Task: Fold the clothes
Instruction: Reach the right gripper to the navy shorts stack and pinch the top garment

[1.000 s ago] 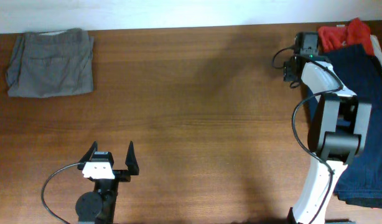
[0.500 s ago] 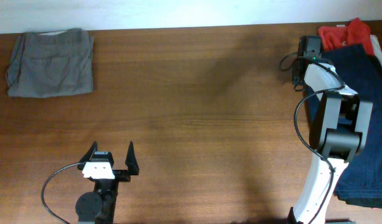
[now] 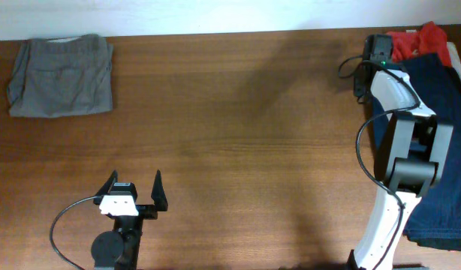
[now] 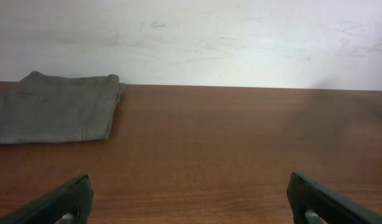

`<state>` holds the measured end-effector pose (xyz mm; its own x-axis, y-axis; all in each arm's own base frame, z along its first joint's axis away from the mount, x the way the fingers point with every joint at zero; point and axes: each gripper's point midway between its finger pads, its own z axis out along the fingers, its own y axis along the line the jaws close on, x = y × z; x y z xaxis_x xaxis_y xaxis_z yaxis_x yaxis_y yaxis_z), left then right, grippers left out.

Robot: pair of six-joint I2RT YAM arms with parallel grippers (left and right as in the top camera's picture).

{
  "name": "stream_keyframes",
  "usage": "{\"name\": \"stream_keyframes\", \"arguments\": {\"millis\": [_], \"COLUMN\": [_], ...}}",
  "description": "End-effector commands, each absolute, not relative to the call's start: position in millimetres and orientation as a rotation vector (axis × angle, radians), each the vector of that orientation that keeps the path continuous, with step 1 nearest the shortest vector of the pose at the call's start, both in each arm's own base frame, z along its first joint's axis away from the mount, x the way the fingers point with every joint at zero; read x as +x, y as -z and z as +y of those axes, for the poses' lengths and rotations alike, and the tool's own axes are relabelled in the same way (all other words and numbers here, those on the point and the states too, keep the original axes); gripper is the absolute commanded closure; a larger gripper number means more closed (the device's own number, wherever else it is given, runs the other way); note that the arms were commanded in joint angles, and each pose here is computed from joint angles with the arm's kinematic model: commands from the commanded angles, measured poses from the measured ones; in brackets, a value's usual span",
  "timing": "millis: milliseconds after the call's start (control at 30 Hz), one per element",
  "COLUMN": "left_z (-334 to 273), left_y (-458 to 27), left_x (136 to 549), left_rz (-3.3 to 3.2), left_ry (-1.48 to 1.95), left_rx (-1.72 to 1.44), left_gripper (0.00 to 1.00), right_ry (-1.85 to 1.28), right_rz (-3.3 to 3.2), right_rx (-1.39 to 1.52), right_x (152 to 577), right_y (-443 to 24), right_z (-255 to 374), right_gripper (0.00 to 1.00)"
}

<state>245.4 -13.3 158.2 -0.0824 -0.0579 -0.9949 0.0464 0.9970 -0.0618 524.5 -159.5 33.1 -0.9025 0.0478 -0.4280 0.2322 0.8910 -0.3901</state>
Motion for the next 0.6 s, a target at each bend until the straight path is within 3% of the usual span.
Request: {"name": "stream_keyframes", "arguments": {"millis": [0, 100, 167, 200, 333, 433, 467, 567], "left_z": [-13.8, -13.8, -13.8, -13.8, -13.8, -13.8, -13.8, -13.8], "left_y": [-155.8, -155.9, -155.8, -155.8, -155.9, -155.8, -155.9, -155.8], "left_x": [245.6, 245.6, 245.6, 245.6, 245.6, 245.6, 245.6, 245.6], "left_rz": [1.653, 1.652, 1.653, 1.653, 1.652, 1.653, 1.652, 1.653], "left_ry": [0.078, 0.078, 0.078, 0.078, 0.078, 0.078, 0.078, 0.078], "left_rx": [0.002, 0.002, 0.002, 0.002, 0.002, 0.002, 0.002, 0.002], "left_gripper": [0.01, 0.01, 0.01, 0.01, 0.01, 0.01, 0.01, 0.01], "right_ry": [0.59, 0.602, 0.611, 0.644, 0.673, 0.676, 0.681, 0.7], "right_rz": [2.683, 2.701, 2.695, 2.692, 2.687, 2.678, 2.677, 2.624], "right_rx": [0.195, 0.206, 0.22, 0.239, 0.267, 0.278, 0.28, 0.364], "right_x": [526.6, 523.9, 523.5, 520.8, 517.4, 518.0, 517.8, 523.1], "right_y": [-6.4, 9.2, 8.5, 7.1, 6.4, 5.3, 5.1, -19.0], "right_z": [-157.8, -163.5, -168.8, -177.0, -188.1, -191.9, -192.5, -198.1], "right_gripper": [0.35, 0.36, 0.45, 0.55, 0.62, 0.92, 0.96, 0.96]}}
